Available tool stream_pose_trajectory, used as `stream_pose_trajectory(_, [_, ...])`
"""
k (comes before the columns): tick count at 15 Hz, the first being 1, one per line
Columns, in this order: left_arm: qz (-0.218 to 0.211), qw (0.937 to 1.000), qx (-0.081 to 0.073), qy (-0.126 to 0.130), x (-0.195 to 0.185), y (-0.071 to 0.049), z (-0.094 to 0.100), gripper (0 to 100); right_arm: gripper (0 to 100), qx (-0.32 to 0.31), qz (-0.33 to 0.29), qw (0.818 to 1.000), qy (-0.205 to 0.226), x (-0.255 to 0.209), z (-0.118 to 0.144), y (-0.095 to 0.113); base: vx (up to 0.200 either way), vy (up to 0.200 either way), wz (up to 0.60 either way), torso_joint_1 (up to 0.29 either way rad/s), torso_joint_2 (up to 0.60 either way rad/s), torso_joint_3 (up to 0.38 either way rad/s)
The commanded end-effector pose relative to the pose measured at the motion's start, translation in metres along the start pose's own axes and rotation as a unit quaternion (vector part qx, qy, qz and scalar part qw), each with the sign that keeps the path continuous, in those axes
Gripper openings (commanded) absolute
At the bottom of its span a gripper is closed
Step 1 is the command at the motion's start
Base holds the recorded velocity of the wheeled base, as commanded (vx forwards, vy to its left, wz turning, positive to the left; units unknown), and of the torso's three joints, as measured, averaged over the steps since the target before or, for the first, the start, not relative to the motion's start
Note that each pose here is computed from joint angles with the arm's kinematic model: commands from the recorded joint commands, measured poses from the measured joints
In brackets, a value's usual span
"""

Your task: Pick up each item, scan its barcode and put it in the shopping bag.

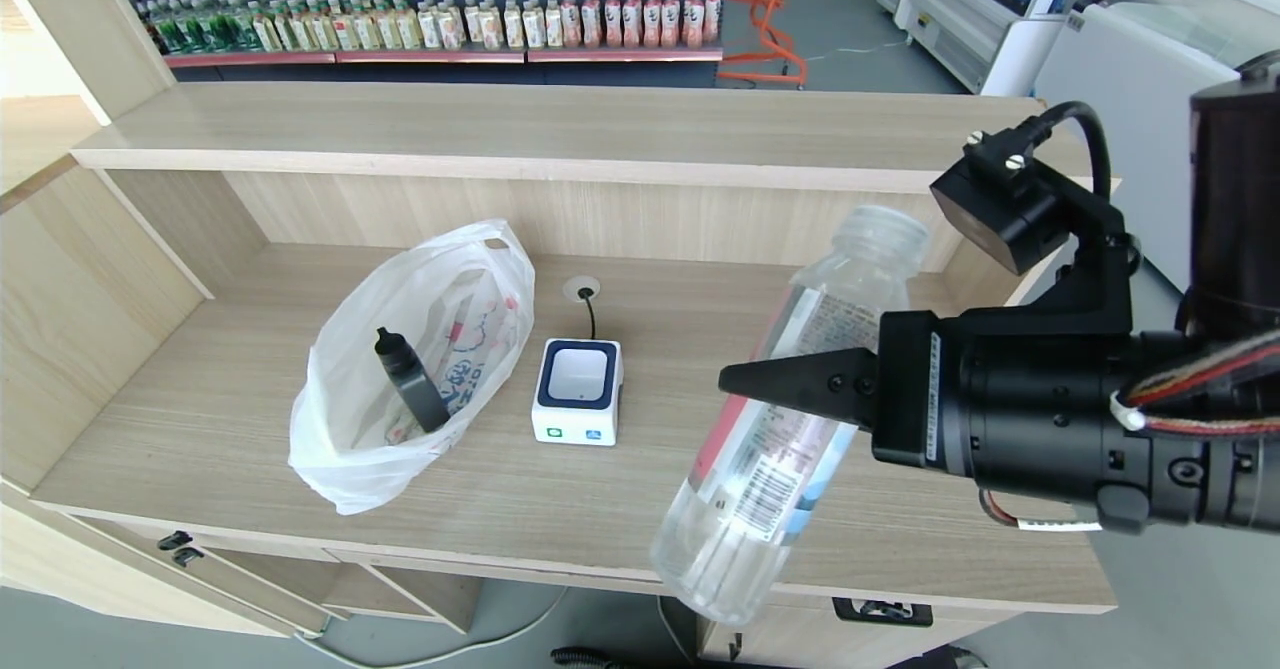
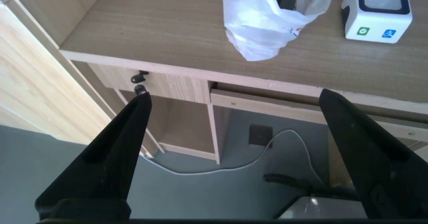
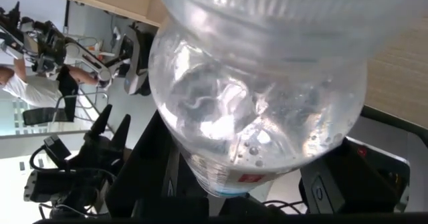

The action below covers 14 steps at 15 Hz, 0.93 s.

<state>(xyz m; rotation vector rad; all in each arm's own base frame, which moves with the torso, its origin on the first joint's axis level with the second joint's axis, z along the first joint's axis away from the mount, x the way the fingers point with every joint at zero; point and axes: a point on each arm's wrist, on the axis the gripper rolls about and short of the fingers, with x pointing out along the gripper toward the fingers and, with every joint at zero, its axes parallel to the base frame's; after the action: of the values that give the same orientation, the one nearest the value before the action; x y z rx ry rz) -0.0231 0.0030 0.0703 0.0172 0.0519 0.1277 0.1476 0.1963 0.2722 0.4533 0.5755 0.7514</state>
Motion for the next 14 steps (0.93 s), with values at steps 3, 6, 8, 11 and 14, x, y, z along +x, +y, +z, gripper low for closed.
stream_pose_trajectory(3, [0.0, 1.0, 0.0, 0.0, 0.0, 0.0, 0.0, 100, 0, 0.0, -0.002, 1.0, -0.005, -0.002, 0.002, -0.001, 0.0, 0.0, 0.0, 0.0, 0.0, 0.0])
stream_pose_trajectory(6, [0.0, 1.0, 0.0, 0.001, 0.0, 0.0, 0.0, 100, 0, -0.003, -0.003, 1.0, -0.005, -0.002, 0.002, -0.001, 0.0, 0.0, 0.0, 0.0, 0.0, 0.0])
stream_pose_trajectory(8, [0.0, 1.0, 0.0, 0.001, 0.0, 0.0, 0.0, 100, 0, -0.011, 0.0, 1.0, -0.008, -0.003, 0.003, -0.001, 0.0, 0.0, 0.0, 0.0, 0.0, 0.0])
stream_pose_trajectory(11, [0.0, 1.0, 0.0, 0.001, 0.0, 0.0, 0.0, 100, 0, -0.02, 0.001, 1.0, -0.011, -0.006, 0.004, -0.001, 0.0, 0.0, 0.0, 0.0, 0.0, 0.0])
stream_pose_trajectory(14, [0.0, 1.0, 0.0, 0.001, 0.0, 0.0, 0.0, 100, 0, -0.14, -0.055, 0.987, -0.058, -0.004, 0.012, -0.013, 0.0, 0.0, 0.0, 0.0, 0.0, 0.0])
